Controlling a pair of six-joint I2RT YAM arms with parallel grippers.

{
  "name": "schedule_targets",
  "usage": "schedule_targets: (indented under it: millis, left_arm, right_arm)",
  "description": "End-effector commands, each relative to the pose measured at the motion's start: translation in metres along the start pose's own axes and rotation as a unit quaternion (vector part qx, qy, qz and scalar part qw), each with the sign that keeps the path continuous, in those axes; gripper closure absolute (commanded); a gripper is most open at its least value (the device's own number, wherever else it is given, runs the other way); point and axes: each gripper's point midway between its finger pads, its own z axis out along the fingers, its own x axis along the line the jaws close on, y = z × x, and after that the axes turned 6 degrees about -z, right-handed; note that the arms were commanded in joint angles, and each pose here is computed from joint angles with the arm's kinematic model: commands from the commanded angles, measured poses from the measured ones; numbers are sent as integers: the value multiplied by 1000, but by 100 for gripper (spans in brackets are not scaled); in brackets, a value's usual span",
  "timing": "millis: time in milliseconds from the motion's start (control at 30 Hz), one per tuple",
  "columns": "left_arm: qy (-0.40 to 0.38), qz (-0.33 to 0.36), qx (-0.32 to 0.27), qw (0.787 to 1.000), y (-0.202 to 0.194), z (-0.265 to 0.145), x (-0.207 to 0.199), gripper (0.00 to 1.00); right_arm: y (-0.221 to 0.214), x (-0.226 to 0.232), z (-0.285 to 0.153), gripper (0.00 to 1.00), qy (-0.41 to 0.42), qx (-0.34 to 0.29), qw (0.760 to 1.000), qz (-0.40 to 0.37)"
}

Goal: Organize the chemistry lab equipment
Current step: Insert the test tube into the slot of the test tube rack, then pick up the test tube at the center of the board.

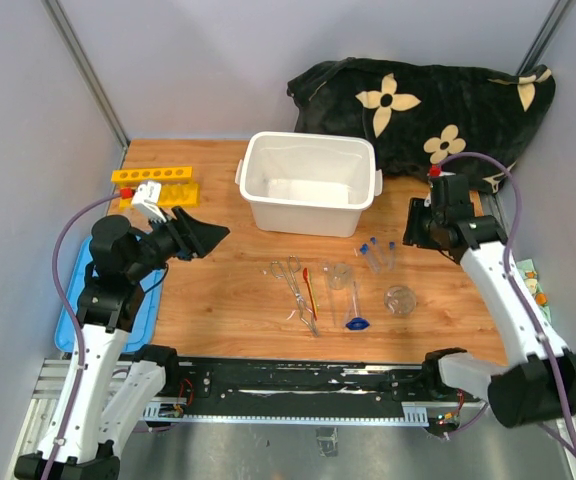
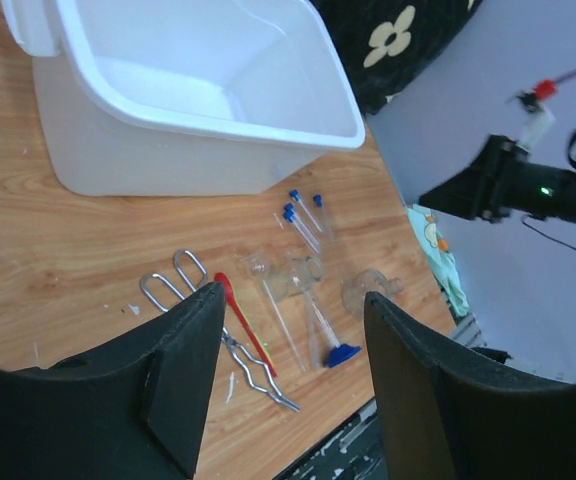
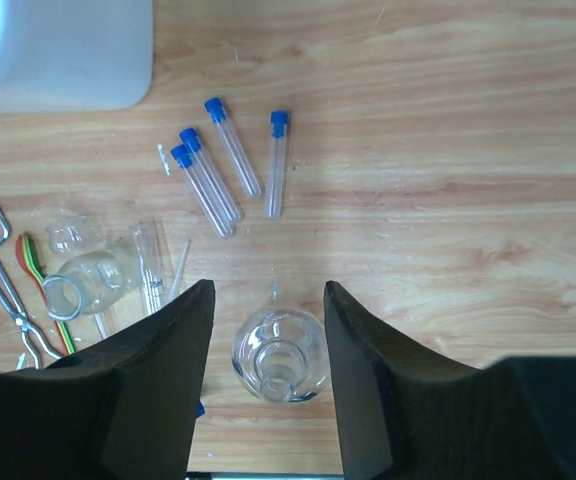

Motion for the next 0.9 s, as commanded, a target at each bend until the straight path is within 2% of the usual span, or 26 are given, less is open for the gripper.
schedule_targets:
  millis: [0,233,400,867]
  left_arm:
    - [-37,11,40,998,-15,-8,-15,37]
    - [-17,23,48,998,-14,-8,-9,38]
    - [-11,26,51,998,-8,-2,-8,38]
    - [15,10,66,998,-6,12,5,39]
  right_arm:
    - [-20,17,42,53,67,83,994,3]
    - [-31,16,101,55,50,156,986,-7]
    - [-30,5,128,56,35,158,987,22]
    - [-69,-7,141,64,22,153,986,55]
